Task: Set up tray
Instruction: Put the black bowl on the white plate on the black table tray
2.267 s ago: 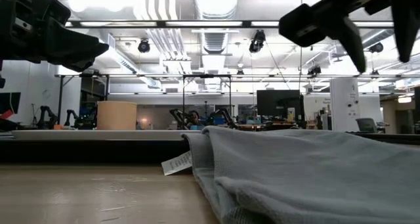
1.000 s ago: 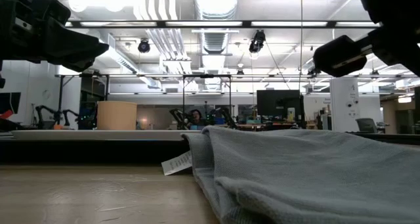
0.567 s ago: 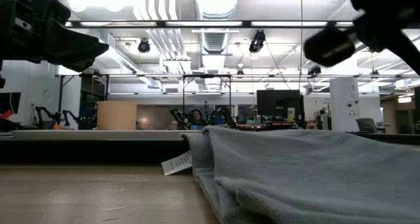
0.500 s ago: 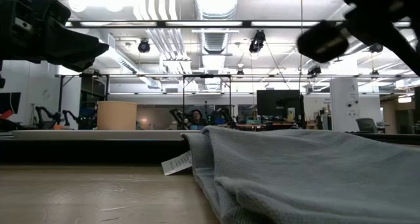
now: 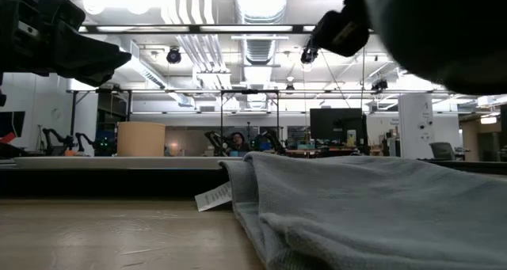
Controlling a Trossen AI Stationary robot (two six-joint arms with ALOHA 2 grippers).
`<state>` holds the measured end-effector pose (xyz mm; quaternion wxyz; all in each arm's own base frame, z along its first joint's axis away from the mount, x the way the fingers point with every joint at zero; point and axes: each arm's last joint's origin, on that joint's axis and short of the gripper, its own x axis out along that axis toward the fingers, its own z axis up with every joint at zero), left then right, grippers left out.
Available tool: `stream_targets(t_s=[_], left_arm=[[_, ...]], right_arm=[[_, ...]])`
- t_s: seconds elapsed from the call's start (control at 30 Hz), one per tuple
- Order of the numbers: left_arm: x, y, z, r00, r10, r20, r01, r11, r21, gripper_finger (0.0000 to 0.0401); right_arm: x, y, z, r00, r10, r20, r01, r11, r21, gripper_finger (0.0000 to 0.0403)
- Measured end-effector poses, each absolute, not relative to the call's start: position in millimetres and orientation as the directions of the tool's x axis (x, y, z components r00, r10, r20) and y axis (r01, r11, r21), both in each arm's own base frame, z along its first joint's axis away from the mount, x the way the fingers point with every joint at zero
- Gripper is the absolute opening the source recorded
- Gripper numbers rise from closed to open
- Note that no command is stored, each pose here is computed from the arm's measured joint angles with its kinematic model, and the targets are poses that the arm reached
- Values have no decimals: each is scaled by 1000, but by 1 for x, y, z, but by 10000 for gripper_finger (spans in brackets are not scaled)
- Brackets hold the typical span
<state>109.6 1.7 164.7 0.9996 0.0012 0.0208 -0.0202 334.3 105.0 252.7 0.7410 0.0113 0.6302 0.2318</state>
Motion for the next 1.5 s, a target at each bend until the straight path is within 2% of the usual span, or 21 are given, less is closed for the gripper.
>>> stream_targets(t_s=[0.13, 0.43, 0.73, 1.03, 1.23, 1.5], left_arm=[[110, 2, 165, 998, -40, -42, 40, 999, 2, 105], [110, 2, 165, 998, -40, -42, 40, 999, 2, 105], [110, 2, 165, 998, -40, -42, 40, 999, 2, 105], [110, 2, 165, 998, -40, -42, 40, 999, 2, 105], [110, 2, 165, 998, -40, -42, 40, 999, 2, 105], [110, 2, 165, 998, -40, -40, 41, 999, 2, 105]], right_arm=[[338, 95, 252, 108, 347, -932, -248, 917, 312, 9], [339, 91, 252, 113, 330, -937, -200, 932, 304, 9], [343, 80, 252, 151, 293, -944, -84, 955, 283, 9], [358, 59, 255, 269, 294, -917, 82, 942, 326, 9], [363, 32, 255, 305, 252, -918, 231, 916, 328, 8], [394, 20, 274, 381, 192, -905, 275, 911, 309, 8]])
